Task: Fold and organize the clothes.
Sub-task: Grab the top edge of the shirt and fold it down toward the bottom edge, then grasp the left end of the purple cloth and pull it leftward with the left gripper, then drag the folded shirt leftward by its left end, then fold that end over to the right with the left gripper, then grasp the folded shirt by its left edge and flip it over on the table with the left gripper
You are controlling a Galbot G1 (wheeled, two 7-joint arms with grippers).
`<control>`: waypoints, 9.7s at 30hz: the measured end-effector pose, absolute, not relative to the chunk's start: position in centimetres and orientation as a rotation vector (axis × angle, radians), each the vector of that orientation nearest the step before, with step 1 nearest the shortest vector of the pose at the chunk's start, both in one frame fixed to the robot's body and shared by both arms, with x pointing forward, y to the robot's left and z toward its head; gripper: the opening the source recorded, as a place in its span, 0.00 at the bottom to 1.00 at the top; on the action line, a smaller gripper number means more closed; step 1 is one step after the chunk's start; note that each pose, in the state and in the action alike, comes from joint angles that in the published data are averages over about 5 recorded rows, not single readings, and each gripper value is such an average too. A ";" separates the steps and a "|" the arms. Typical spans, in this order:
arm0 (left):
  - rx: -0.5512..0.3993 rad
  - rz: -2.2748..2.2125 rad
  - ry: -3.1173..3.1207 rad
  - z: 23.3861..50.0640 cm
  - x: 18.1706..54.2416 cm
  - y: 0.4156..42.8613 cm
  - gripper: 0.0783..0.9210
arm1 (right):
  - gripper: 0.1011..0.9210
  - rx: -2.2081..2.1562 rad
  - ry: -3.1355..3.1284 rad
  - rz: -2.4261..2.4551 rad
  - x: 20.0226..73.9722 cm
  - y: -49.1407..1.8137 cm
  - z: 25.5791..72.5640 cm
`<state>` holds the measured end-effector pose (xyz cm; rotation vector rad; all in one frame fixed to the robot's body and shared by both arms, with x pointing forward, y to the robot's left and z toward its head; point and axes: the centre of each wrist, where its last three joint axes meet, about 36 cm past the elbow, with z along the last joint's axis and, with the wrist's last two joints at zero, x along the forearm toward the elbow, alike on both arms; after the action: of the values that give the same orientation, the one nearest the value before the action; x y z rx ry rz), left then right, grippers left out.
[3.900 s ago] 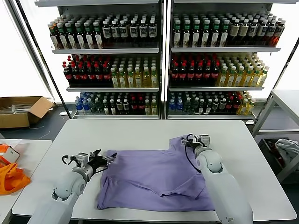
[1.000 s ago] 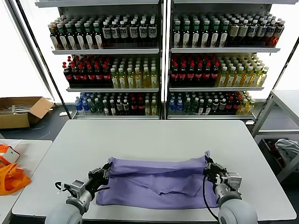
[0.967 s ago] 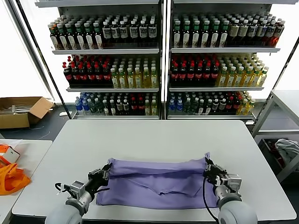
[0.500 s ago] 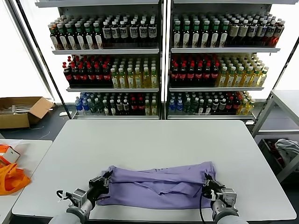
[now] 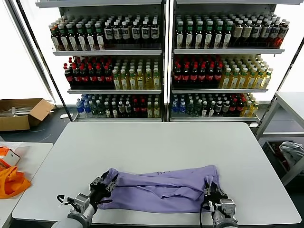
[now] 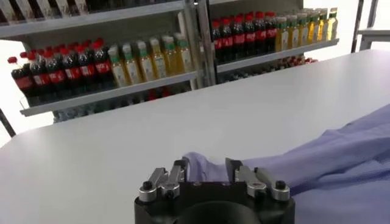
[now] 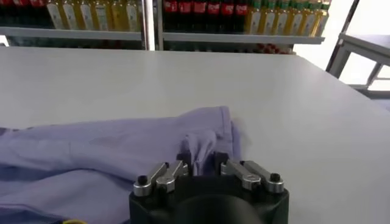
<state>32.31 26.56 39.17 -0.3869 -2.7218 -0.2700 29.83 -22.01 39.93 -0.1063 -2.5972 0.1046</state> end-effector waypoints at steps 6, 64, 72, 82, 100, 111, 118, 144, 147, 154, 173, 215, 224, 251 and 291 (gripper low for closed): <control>-0.345 -0.282 -2.737 40.3 31.8 26.1 0.67 | 0.64 -0.109 -2.640 0.105 29.7 -22.3 41.9; -0.091 -0.035 -2.635 37.7 31.0 26.9 0.03 | 0.88 -0.021 -2.850 0.079 29.9 -20.8 48.6; 0.010 -0.139 -2.714 39.6 32.1 30.9 0.02 | 0.88 -0.012 -2.858 0.077 30.2 -20.7 48.7; 0.302 -0.452 -2.793 45.1 34.2 42.9 0.02 | 0.88 -0.001 -2.862 0.065 30.3 -20.4 48.8; 0.155 -0.433 -2.809 45.8 34.5 39.4 0.02 | 0.88 0.011 -2.873 0.053 29.6 -20.4 49.3; -0.011 -0.206 -2.767 42.7 34.5 33.4 0.02 | 0.88 0.009 -2.866 0.042 29.0 -19.9 49.0; -0.070 -0.107 -2.766 42.9 34.8 31.0 0.02 | 0.88 0.005 -2.864 0.039 28.4 -19.5 48.9; -0.259 0.060 -2.717 40.9 36.1 24.7 0.22 | 0.88 -0.018 -2.835 0.033 28.4 -18.6 46.8; -0.284 0.102 -2.715 40.7 36.0 24.0 0.33 | 0.88 -0.018 -2.833 0.033 28.6 -18.5 46.6; -0.359 0.347 -2.652 41.1 35.2 22.7 0.57 | 0.88 -0.016 -2.828 0.038 29.3 -18.5 46.0; -0.092 0.362 -2.808 45.6 36.4 30.6 0.88 | 0.88 0.052 -2.823 0.053 31.2 -18.6 44.9; 0.054 0.194 -2.605 37.9 36.4 37.2 0.72 | 0.88 0.060 -2.821 0.073 30.8 -18.9 45.2; 0.044 0.215 -2.598 37.5 36.0 37.2 0.39 | 0.88 0.061 -2.827 0.075 31.1 -18.9 45.3; 0.188 0.038 -2.757 44.1 36.0 44.8 0.04 | 0.88 0.050 -2.825 0.081 31.7 -19.4 45.1; -0.388 -0.111 -2.690 44.2 36.6 26.9 0.04 | 0.88 0.009 -2.783 0.076 31.0 -18.5 43.5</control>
<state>36.64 26.92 44.15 -0.3878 -2.6899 -0.1107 30.97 -18.52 43.49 0.0092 -2.7827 0.0761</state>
